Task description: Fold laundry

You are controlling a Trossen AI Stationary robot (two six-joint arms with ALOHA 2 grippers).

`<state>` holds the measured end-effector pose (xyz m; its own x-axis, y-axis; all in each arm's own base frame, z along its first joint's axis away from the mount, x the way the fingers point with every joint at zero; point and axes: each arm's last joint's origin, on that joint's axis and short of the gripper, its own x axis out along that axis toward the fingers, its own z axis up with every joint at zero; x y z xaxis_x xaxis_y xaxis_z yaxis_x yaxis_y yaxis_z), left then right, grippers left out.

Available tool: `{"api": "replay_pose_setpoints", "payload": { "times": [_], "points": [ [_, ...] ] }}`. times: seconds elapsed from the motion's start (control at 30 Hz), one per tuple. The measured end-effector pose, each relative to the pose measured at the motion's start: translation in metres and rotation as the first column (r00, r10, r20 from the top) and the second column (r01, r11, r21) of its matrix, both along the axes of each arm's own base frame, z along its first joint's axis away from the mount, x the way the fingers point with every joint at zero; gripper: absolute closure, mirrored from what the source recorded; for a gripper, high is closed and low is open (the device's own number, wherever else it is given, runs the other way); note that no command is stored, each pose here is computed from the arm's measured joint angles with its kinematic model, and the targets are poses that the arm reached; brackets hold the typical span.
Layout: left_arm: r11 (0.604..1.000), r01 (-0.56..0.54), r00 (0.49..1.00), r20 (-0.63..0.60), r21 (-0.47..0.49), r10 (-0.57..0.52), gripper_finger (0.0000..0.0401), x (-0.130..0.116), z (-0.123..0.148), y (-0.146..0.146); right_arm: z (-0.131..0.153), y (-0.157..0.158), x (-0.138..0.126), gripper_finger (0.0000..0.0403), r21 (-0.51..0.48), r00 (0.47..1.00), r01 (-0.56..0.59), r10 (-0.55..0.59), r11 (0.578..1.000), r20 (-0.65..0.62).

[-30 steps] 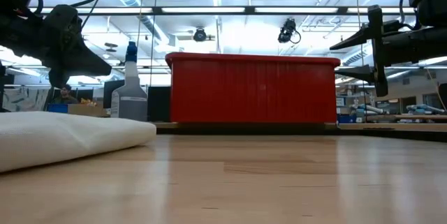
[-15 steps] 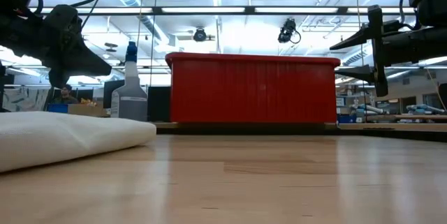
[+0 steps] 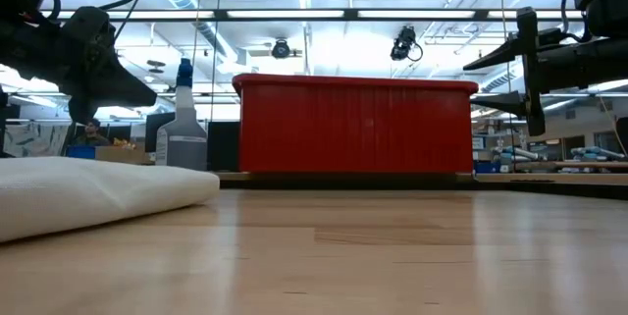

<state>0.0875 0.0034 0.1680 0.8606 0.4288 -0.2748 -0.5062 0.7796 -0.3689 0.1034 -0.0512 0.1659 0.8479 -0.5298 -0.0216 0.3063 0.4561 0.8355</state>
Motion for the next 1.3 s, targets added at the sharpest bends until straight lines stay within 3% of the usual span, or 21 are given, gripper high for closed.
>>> {"api": "replay_pose_setpoints", "payload": {
  "times": [0.4,0.53,0.6,0.7,0.87,1.0,1.17,1.3],
  "points": [
    [1.0,0.0,1.0,0.001,0.0,0.0,0.0337,0.0,0.0,0.0,0.0,0.0,0.0,0.0133,0.0,1.0,0.0,0.0,1.0,0.0],
    [0.999,-0.042,0.994,0.095,-0.026,0.044,0.0337,0.002,0.007,0.001,0.0,0.0,0.0,0.0133,0.0,1.0,0.0,0.0,1.0,0.001],
    [0.992,-0.092,0.969,0.223,-0.088,0.11,0.0337,0.003,0.017,0.002,0.0,0.0,0.0,0.0133,-0.001,1.0,0.008,-0.008,1.0,0.001],
    [0.965,-0.06,0.876,0.45,-0.257,0.174,0.0337,0.004,0.035,0.003,0.004,-0.003,-0.002,0.0133,0.03,0.991,0.111,-0.113,0.993,0.068],
    [0.954,-0.003,0.762,0.617,-0.3,0.196,0.0337,0.001,0.054,0.003,0.02,-0.006,-0.007,0.0133,0.148,0.901,0.26,-0.295,0.954,0.319],
    [0.951,0.021,0.71,0.674,-0.308,0.202,0.0337,-0.001,0.061,0.004,0.029,-0.005,-0.01,0.0133,0.143,0.862,0.256,-0.293,0.956,0.414],
    [0.951,0.018,0.704,0.679,-0.31,0.208,0.0337,-0.001,0.061,0.004,0.029,-0.006,-0.01,0.0133,0.135,0.857,0.28,-0.311,0.951,0.411],
    [0.94,-0.047,0.678,0.68,-0.337,0.278,0.0337,-0.002,0.062,0.006,0.029,-0.007,-0.011,0.0133,0.165,0.835,0.31,-0.351,0.936,0.424]
  ]
}}
